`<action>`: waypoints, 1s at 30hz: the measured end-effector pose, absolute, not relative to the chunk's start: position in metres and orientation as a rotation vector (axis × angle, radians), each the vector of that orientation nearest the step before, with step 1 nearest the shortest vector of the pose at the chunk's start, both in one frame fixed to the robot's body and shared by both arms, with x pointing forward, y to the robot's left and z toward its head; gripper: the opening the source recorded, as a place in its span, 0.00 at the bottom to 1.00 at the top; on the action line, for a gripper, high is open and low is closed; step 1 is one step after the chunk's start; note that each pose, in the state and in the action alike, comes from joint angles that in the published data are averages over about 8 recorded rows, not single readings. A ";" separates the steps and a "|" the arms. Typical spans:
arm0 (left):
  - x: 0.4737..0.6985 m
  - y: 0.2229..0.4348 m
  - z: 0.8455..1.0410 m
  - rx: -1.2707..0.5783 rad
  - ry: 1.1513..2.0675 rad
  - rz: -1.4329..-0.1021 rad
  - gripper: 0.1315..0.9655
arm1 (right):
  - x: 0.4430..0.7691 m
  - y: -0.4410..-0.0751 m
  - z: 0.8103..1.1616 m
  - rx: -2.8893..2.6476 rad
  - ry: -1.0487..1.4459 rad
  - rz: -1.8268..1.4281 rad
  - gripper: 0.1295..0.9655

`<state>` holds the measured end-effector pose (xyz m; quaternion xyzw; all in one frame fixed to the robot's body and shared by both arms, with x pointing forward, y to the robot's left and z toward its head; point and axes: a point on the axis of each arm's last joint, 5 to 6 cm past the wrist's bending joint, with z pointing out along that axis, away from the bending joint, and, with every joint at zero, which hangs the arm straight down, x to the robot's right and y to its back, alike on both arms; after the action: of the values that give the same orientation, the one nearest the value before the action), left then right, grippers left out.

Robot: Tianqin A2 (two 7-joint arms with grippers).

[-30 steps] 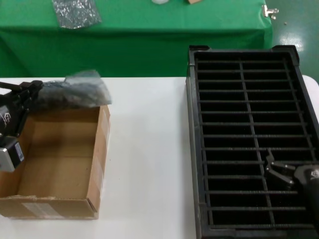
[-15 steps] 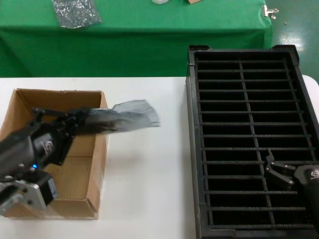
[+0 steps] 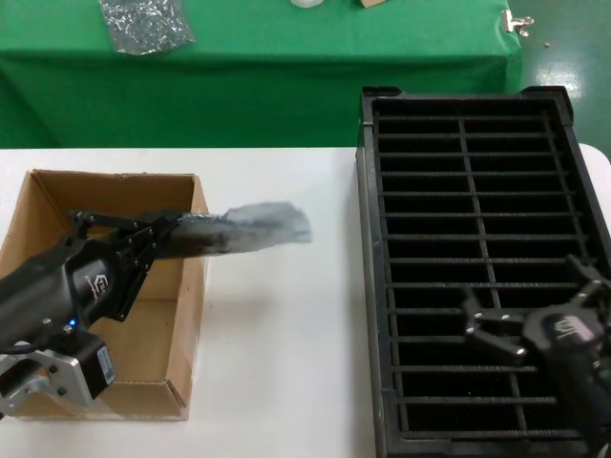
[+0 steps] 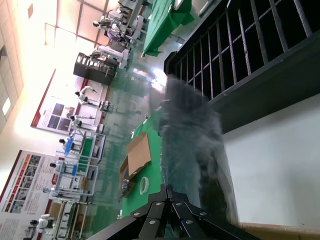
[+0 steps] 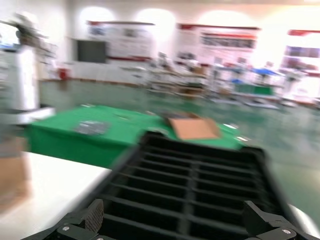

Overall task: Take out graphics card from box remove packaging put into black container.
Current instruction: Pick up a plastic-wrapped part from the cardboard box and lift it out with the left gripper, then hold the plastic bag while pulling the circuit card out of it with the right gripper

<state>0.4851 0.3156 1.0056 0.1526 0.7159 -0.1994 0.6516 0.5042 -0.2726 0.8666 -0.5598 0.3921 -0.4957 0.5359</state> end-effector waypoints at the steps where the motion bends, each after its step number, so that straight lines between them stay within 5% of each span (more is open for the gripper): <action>1: 0.485 0.316 1.006 0.346 1.625 -0.453 0.01 | 0.503 -0.270 0.868 -1.345 0.898 -1.165 1.00; 20: 0.485 0.316 1.006 0.346 1.625 -0.453 0.01 | 0.503 -0.264 0.885 -1.495 0.477 -0.964 0.91; 30: 0.485 0.316 1.006 0.346 1.625 -0.453 0.01 | 0.510 -0.274 0.893 -1.562 0.416 -0.978 0.71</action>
<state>0.4851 0.3156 1.0056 0.1525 0.7159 -0.1994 0.6515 0.5101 -0.2735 0.8926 -0.6699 0.1782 -0.4193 0.5862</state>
